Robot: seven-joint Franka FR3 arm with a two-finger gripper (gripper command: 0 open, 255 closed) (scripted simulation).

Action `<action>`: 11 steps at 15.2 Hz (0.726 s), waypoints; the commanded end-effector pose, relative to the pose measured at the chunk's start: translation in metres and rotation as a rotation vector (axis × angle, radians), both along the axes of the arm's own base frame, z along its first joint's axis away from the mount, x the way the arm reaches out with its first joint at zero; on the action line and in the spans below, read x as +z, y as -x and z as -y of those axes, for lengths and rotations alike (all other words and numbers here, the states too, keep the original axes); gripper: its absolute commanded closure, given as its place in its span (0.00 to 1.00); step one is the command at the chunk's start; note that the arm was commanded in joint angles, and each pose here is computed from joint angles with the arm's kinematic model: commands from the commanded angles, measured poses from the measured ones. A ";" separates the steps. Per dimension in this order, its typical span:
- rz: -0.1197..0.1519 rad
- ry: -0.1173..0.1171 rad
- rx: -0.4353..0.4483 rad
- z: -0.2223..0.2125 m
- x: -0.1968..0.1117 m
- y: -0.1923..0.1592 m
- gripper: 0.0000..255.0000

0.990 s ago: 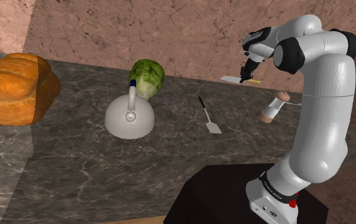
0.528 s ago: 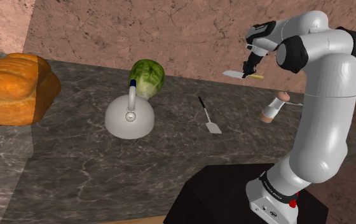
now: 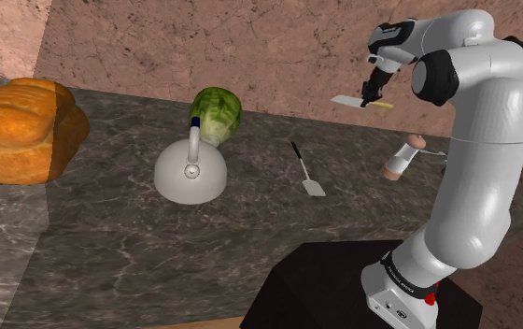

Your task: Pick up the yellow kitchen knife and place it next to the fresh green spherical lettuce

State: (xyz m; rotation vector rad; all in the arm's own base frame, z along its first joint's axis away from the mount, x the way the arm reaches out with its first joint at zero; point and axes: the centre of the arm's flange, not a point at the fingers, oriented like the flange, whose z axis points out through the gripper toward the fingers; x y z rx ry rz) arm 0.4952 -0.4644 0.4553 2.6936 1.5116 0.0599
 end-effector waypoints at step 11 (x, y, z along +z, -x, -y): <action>0.000 0.000 0.000 -0.001 0.064 -0.001 1.00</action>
